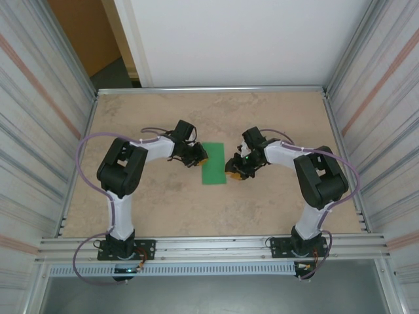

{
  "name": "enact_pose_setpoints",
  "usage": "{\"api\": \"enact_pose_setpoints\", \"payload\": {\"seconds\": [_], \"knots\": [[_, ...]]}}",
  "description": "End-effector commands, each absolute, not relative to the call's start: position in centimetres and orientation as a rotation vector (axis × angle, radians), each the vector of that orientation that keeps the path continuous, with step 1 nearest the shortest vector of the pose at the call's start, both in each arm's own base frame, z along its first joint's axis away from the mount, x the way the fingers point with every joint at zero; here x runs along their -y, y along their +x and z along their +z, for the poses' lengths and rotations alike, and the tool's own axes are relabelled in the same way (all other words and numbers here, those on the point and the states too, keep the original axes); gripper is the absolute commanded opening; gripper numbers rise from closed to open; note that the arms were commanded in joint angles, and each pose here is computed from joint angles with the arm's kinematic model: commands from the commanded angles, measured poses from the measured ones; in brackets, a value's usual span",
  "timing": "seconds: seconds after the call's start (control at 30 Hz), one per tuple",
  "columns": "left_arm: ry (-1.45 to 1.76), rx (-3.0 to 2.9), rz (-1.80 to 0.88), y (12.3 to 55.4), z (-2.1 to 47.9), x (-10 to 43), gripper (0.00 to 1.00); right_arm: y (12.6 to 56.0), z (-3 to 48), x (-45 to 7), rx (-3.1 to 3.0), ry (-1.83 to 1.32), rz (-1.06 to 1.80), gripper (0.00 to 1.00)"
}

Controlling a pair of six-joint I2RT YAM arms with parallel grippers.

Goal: Fold a paper plane with a square sheet of paper (pick it up from the middle)
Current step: Fold the triangle a second time at the center of the table.

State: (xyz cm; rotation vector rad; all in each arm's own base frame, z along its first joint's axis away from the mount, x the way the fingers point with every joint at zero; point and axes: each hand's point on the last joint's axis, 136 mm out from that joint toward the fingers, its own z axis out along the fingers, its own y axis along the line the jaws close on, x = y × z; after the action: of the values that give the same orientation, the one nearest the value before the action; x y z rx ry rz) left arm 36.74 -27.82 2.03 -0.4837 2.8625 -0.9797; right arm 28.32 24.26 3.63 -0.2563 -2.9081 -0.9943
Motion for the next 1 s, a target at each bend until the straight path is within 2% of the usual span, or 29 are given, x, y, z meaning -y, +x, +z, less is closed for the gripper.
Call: {"api": "enact_pose_setpoints", "payload": {"seconds": [0.0, 0.43, 0.97], "knots": [[-0.617, -3.001, -0.796, 34.5, -1.7, 25.9, 0.14, 27.2, 2.8, -24.6, 2.866, -0.251, -0.956, 0.34], [-0.641, -3.031, -0.767, 34.3, -2.3, 25.8, 0.13, 26.2, 1.8, -25.6, 2.834, -0.196, -0.933, 0.32], [-0.632, -3.033, -0.78, 34.3, -2.2, 26.0, 0.13, 26.3, 3.0, -26.6, 2.823, -0.141, -1.02, 0.27]]}}
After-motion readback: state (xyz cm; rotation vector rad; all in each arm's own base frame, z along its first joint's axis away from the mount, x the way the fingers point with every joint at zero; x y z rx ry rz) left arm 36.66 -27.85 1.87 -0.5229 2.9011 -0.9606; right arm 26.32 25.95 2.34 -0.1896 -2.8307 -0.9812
